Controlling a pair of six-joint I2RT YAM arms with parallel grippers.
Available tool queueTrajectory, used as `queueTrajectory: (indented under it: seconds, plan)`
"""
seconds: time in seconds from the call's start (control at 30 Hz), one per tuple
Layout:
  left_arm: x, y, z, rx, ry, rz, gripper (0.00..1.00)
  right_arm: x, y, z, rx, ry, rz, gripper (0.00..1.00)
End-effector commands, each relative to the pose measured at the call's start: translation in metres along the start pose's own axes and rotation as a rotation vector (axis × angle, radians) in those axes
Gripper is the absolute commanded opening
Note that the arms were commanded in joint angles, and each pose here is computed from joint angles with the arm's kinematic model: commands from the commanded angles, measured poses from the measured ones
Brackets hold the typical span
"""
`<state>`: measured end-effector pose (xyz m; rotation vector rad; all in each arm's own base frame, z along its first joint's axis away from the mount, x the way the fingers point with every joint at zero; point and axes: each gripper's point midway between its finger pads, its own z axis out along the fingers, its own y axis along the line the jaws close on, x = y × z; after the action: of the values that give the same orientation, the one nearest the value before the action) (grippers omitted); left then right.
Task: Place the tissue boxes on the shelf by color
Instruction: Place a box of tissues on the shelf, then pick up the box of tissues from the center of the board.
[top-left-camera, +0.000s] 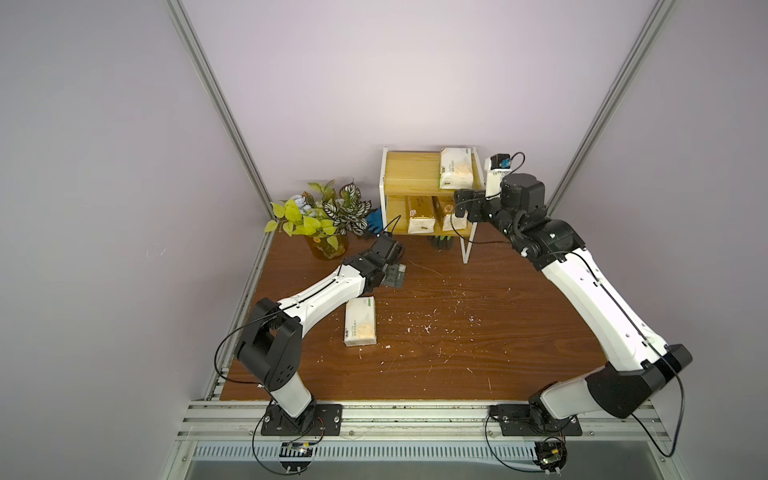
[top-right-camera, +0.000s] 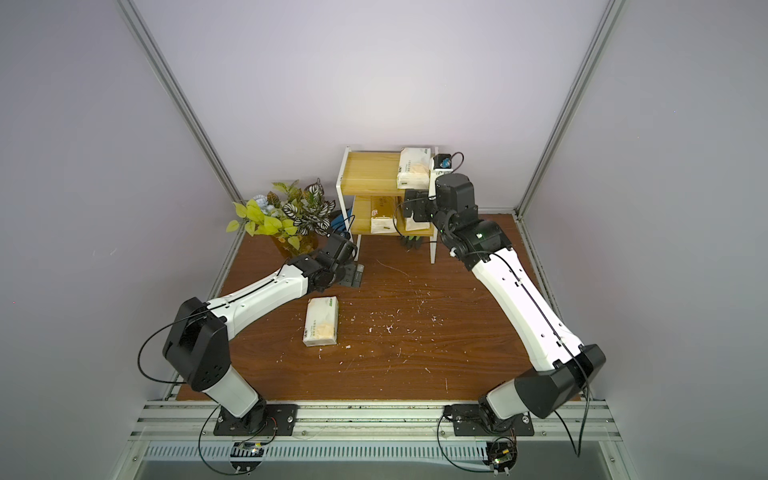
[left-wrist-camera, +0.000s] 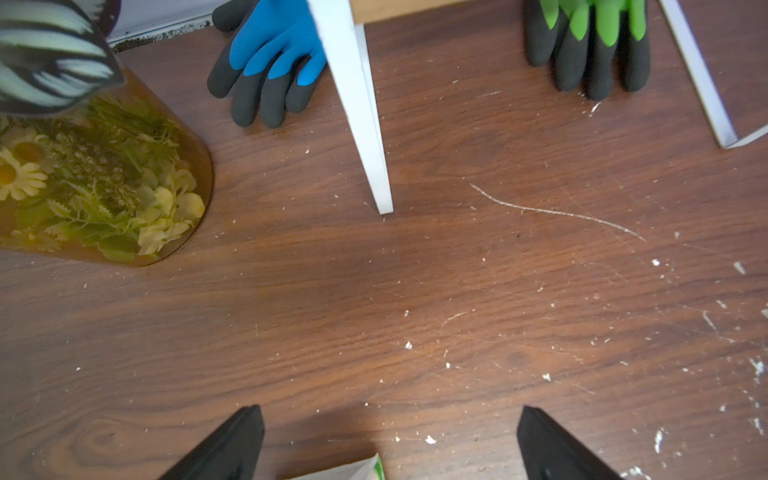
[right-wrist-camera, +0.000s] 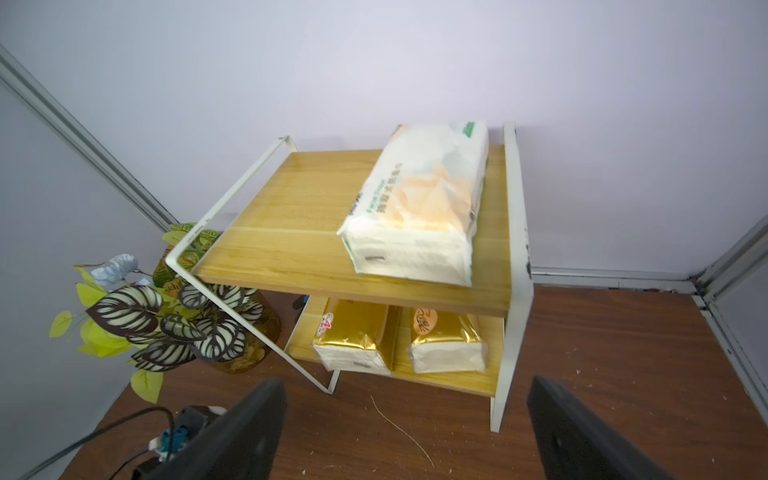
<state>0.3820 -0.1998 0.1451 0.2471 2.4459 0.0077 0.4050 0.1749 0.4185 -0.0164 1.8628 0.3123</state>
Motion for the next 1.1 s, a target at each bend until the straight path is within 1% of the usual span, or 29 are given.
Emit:
queueTrajectory:
  seconds: [0.0, 0.13, 0.23, 0.4, 0.6, 0.77, 0.93, 1.07]
  plan:
    - [0.003, 0.016, -0.013, -0.043, 0.009, -0.026, 0.99, -0.02, -0.002, -0.01, -0.014, -0.136, 0.119, 0.97]
    - [0.032, 0.027, -0.017, -0.072, 0.085, -0.046, 0.99, 0.015, -0.002, -0.002, -0.005, -0.045, 0.123, 0.97]
    - [0.054, 0.033, -0.024, -0.079, 0.14, -0.065, 0.99, 0.041, -0.006, 0.002, 0.017, -0.004, 0.129, 0.96]
    - [0.081, 0.042, -0.032, -0.085, 0.179, -0.129, 1.0, 0.068, -0.004, 0.011, 0.002, 0.073, 0.117, 0.96]
    - [0.116, 0.046, -0.034, -0.082, 0.233, -0.238, 1.0, 0.084, 0.002, 0.02, -0.01, 0.145, 0.075, 0.97]
    - [0.136, 0.047, -0.034, -0.089, 0.257, -0.325, 1.0, 0.092, 0.005, 0.02, -0.019, 0.19, 0.039, 0.97]
    - [0.141, 0.043, -0.035, -0.093, 0.256, -0.341, 1.0, 0.102, 0.005, 0.021, -0.024, 0.229, 0.006, 0.97]
    - [0.148, 0.033, -0.033, -0.071, 0.276, -0.336, 1.0, 0.104, 0.006, 0.02, -0.033, 0.234, 0.001, 0.97]
